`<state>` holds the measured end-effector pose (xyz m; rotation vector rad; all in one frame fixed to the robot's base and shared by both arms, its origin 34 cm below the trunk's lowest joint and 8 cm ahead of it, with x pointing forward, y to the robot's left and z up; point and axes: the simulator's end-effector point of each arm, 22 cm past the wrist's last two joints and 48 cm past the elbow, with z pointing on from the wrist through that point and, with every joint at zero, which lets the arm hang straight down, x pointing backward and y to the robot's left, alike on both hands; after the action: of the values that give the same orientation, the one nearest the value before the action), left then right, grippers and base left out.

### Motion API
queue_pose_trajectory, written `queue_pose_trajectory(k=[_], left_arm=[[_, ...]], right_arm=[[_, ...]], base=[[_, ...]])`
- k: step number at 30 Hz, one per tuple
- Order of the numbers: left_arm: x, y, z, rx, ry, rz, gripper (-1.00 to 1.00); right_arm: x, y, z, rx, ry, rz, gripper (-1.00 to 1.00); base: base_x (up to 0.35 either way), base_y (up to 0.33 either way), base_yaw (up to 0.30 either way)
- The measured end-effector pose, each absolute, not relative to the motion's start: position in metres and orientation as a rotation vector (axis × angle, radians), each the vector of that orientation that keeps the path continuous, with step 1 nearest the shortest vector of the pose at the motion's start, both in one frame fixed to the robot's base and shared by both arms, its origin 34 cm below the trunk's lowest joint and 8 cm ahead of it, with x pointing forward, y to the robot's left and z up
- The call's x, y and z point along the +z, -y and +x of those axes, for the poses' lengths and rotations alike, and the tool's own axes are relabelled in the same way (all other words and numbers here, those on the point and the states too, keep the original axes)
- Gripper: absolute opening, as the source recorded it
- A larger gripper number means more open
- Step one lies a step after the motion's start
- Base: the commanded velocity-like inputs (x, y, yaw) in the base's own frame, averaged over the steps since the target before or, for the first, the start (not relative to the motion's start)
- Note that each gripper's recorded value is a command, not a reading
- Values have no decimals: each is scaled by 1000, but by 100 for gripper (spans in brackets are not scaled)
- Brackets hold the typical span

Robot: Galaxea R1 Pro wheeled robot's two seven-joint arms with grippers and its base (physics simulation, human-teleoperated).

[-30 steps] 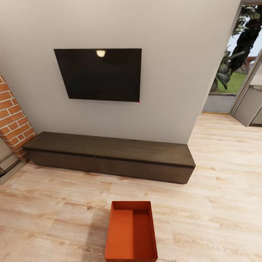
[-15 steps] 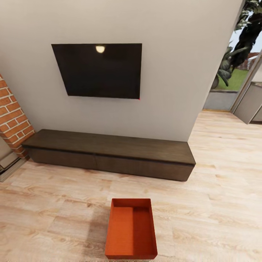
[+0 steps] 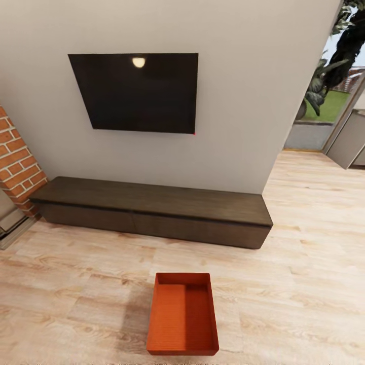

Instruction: Move the two storage containers from the living room to the garage. In the garage, place one container on the floor and stack the other container on top of it (either order is fine).

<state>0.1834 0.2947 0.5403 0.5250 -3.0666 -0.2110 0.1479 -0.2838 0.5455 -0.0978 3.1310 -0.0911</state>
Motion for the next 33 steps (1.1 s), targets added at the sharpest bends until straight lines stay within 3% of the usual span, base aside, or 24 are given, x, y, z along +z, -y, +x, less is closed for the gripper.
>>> queue_pose_trajectory(k=[33], left_arm=[[538,-295,162,-220,3016,507,100]], right_arm=[[545,284,127,-90,-3184,-102,100]], base=[[0,0,0]])
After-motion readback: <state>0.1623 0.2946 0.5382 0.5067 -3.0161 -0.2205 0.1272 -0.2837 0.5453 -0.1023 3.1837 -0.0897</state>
